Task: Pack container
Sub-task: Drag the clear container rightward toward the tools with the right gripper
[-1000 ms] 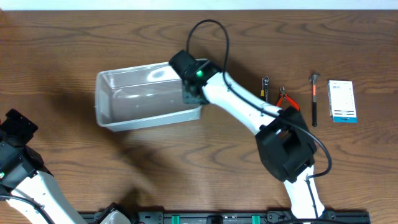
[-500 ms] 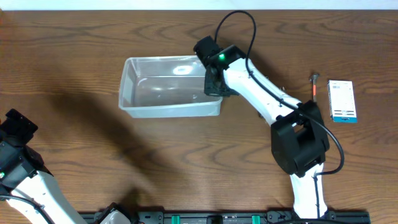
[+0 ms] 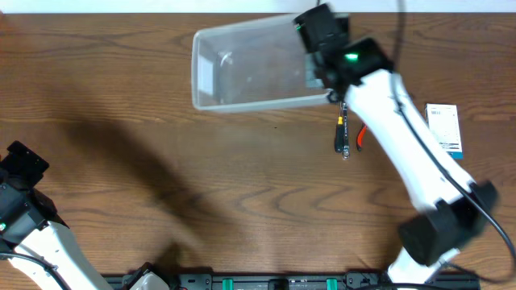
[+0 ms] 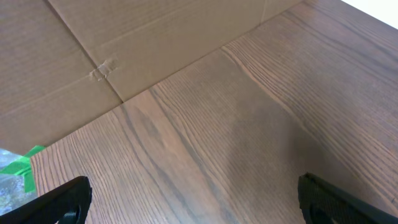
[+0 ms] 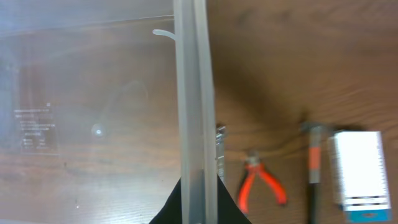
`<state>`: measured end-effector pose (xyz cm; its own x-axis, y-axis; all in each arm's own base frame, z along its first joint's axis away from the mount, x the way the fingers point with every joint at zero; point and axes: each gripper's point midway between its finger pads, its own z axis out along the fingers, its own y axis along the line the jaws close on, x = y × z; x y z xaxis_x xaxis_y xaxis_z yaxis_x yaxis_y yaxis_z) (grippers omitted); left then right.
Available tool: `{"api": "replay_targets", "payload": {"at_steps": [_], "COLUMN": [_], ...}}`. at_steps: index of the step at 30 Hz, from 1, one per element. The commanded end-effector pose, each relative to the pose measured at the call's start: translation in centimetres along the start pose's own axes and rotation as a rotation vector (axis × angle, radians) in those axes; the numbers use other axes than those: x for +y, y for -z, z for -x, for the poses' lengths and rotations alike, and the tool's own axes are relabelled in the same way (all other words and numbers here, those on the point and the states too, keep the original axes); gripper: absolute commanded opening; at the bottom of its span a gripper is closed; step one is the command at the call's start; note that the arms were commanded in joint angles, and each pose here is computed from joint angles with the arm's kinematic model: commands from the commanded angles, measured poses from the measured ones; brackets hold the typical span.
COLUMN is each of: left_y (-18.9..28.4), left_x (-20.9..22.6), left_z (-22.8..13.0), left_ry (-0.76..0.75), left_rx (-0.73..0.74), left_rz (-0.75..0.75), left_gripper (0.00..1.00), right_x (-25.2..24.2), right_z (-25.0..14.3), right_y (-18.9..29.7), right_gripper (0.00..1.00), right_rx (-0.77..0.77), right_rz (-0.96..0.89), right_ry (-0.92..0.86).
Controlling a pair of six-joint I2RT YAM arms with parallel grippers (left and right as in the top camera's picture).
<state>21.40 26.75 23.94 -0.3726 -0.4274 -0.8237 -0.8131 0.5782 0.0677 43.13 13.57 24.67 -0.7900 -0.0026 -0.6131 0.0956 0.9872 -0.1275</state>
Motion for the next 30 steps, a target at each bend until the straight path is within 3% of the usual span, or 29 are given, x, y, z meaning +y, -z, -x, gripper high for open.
{"api": "replay_targets", "payload": {"at_steps": [1,8,14,20,25,30], "left_y": [0.5,0.5,0.5,0.5,0.5,0.5], "left_x": [0.4,0.4,0.4,0.4,0.4,0.4], "left_z": [1.1,1.1,1.1,1.1,1.1,1.1], "left_ry": [0.008,0.008,0.008,0.008,0.008,0.008], "left_rx": [-0.026,-0.026,-0.026,-0.026,-0.026,-0.026], "left_rz": [0.016,0.016,0.016,0.016,0.016,0.016], "left_gripper": [0.98,0.98,0.98,0.98,0.98,0.98], "right_x": [-3.6,-11.0,-14.1,-9.4,-3.6,-0.4], "right_z": [2.7,2.0,-2.1,-7.8,-9.0,-9.9], "right_y": [5.2,11.3,13.0,7.9,2.2,-2.4], "right_gripper": [0.01,0.01,0.01,0.01,0.01,0.01], "right_rx": [-0.121,-0.172,-0.092,0.132,0.137,0.154], "right_rz": [-0.012,-0.016,-0.011,0.097,0.298,0.383], "right_ry": [-0.036,-0.205,-0.268,-0.252,-0.225,-0.203]}}
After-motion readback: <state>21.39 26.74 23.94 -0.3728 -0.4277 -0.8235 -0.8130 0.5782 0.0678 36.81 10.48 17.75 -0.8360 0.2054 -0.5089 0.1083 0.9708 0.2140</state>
